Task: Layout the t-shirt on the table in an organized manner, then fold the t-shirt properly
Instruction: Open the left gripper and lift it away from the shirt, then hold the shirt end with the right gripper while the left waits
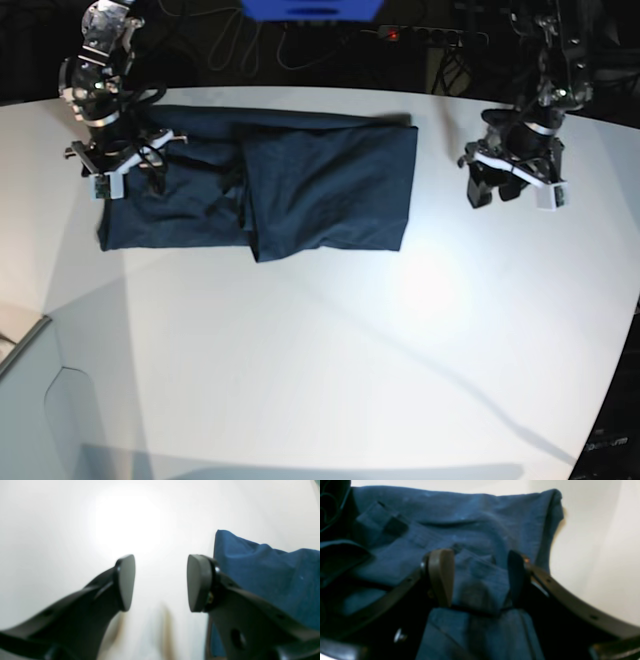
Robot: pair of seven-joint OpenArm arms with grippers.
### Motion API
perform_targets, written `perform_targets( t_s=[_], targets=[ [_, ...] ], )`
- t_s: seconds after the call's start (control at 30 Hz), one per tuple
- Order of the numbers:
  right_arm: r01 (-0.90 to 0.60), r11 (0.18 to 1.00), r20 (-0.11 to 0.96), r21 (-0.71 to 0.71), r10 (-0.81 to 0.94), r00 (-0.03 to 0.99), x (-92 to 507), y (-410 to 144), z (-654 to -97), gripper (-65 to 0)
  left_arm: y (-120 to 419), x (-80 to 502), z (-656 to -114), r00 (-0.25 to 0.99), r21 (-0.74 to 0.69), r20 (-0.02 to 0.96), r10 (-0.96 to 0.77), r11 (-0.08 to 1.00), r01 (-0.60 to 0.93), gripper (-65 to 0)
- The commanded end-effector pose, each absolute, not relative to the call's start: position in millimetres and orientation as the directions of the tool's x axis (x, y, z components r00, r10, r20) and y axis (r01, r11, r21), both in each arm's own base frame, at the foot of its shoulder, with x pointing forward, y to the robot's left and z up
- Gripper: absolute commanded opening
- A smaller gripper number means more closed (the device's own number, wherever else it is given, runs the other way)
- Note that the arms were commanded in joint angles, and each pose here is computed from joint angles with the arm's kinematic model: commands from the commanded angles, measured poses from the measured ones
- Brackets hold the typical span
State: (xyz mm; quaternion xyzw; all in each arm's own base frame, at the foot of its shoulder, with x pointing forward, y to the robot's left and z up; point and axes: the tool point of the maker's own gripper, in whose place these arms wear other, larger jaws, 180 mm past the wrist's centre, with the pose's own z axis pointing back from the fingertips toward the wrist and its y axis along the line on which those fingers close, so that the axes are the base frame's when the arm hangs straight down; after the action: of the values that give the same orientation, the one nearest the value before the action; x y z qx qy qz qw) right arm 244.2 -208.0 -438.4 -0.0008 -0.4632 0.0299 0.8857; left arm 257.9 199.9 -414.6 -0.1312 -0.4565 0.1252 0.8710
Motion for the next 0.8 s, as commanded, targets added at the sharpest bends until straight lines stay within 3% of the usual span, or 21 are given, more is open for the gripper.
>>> perform_targets(
  t_s=[0.0,0.13,0.37,0.77],
  targets=[
    [-0.050,0.998,0.856,-0.033,0.054,0.515,254.7,-210.6,-423.3,-30.6,201.7,264.5,-403.3,0.517,-0.342,0.789,0.333,0.936,-0.080,-32.9],
    [-0.051,0.998,0.857,-0.046,0.066,0.510,254.9,-212.1,-419.0,-30.3,205.0,259.7,-412.7,0.536,-0.341,0.774,0.337,0.935,-0.095,-32.9],
    [-0.053,0.996,0.862,-0.065,0.083,0.500,252.3,-214.0,-411.6,-22.8,208.0,253.8,-425.3,0.559,-0.343,0.753,0.347,0.932,-0.117,-32.9],
    [-0.004,0.996,0.865,-0.090,0.080,0.495,249.4,-233.6,-405.5,-22.4,207.7,255.5,-422.8,0.554,-0.343,0.757,0.346,0.933,-0.113,-32.9]
  ],
)
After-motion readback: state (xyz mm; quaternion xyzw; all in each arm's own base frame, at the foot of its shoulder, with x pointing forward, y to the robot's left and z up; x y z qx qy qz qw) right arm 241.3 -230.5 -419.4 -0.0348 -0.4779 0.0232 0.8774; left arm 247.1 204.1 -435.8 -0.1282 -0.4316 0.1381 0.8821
